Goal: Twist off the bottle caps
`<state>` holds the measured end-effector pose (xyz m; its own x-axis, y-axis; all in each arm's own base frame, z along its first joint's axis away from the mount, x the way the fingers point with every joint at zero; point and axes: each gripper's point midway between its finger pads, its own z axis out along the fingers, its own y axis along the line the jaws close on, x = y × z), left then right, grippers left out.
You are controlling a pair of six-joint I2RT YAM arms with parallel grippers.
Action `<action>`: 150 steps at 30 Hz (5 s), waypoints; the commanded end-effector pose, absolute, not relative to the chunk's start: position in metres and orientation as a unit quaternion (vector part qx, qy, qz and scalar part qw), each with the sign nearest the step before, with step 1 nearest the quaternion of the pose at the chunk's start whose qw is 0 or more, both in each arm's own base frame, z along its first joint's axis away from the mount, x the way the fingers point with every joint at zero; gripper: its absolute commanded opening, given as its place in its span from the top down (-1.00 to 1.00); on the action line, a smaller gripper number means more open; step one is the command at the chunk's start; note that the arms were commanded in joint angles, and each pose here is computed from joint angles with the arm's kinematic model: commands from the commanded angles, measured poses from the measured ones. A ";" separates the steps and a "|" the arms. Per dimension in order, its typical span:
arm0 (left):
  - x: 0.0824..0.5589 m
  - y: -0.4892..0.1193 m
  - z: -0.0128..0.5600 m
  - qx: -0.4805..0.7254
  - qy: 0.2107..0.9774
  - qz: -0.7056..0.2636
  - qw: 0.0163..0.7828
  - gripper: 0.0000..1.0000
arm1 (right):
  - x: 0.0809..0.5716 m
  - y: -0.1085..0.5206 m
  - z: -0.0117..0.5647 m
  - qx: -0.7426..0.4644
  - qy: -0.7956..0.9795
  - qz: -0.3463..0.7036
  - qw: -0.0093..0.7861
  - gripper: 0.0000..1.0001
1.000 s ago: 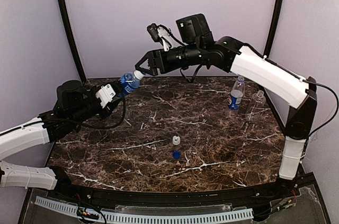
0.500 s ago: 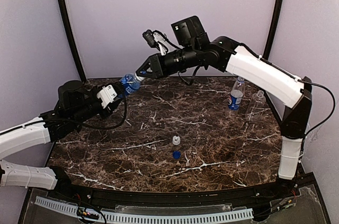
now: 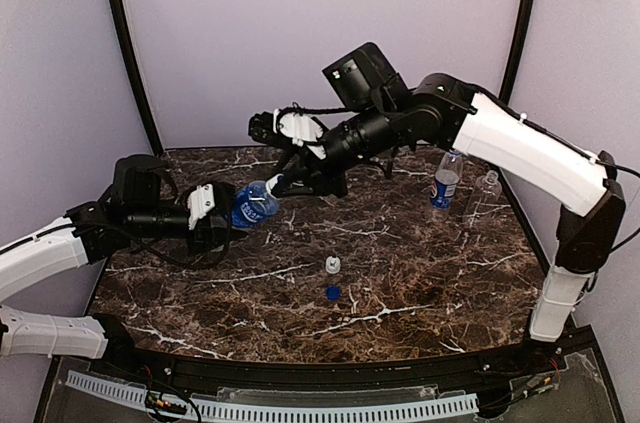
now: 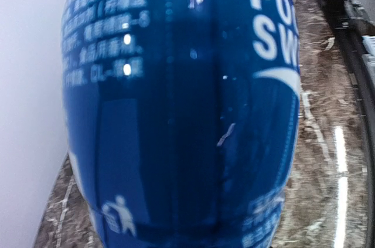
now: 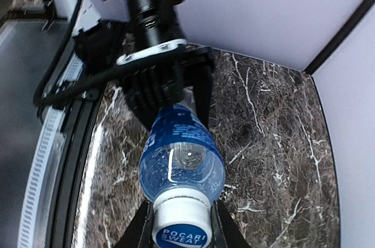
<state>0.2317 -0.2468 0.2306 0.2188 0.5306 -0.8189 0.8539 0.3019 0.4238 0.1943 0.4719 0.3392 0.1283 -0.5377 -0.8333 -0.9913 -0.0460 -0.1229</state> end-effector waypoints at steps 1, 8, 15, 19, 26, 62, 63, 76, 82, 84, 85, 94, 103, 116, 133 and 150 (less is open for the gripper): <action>0.168 -0.268 0.242 0.624 0.553 -0.307 0.459 0.43 | 0.123 0.470 0.294 -0.829 0.378 0.214 0.353 1.00; 0.156 -0.265 0.234 0.654 0.538 -0.305 0.436 0.44 | 0.157 0.465 0.274 -0.878 0.289 0.012 0.382 1.00; 0.158 -0.264 0.231 0.657 0.538 -0.295 0.438 0.44 | 0.174 0.475 0.298 -0.845 0.205 -0.093 0.486 0.67; 0.169 -0.261 0.227 0.646 0.554 -0.269 0.451 0.45 | 0.172 0.477 0.324 -0.806 0.248 -0.050 0.536 -0.39; 0.215 -0.257 0.234 0.592 0.579 -0.181 0.530 0.46 | 0.179 0.466 0.382 -0.685 0.412 0.122 0.588 -0.97; 0.252 -0.242 0.236 0.564 0.585 -0.073 0.578 0.53 | 0.224 0.481 0.367 -0.515 0.653 0.397 0.388 1.00; 0.242 -0.248 0.236 0.578 0.575 -0.100 0.570 0.54 | 0.210 0.481 0.363 -0.553 0.624 0.391 0.390 1.00; 0.145 -0.248 0.190 0.677 0.561 -0.280 0.385 0.54 | 0.124 0.442 0.285 -0.863 0.259 0.059 0.430 1.00; 0.137 -0.242 0.179 0.697 0.553 -0.275 0.365 0.57 | 0.154 0.432 0.279 -0.869 0.153 -0.156 0.445 1.00; 0.135 -0.241 0.176 0.700 0.550 -0.274 0.363 0.57 | 0.153 0.435 0.292 -0.853 0.120 -0.183 0.474 1.00; 0.135 -0.241 0.176 0.701 0.550 -0.275 0.362 0.57 | 0.150 0.437 0.299 -0.845 0.108 -0.187 0.489 1.00; 0.140 -0.243 0.180 0.700 0.544 -0.265 0.380 0.59 | 0.144 0.447 0.298 -0.841 0.096 -0.177 0.503 1.00; 0.141 -0.244 0.182 0.695 0.542 -0.263 0.393 0.61 | 0.140 0.446 0.296 -0.834 0.109 -0.154 0.519 0.97; 0.145 -0.248 0.193 0.683 0.539 -0.268 0.414 0.64 | 0.134 0.454 0.306 -0.825 0.122 -0.113 0.540 1.00; 0.198 -0.254 0.224 0.559 0.602 -0.238 0.518 0.69 | 0.297 0.310 0.273 -0.421 0.791 0.096 0.434 1.00; 0.199 -0.257 0.232 0.554 0.591 -0.248 0.531 0.60 | 0.249 0.287 0.077 -0.247 0.959 0.115 0.077 1.00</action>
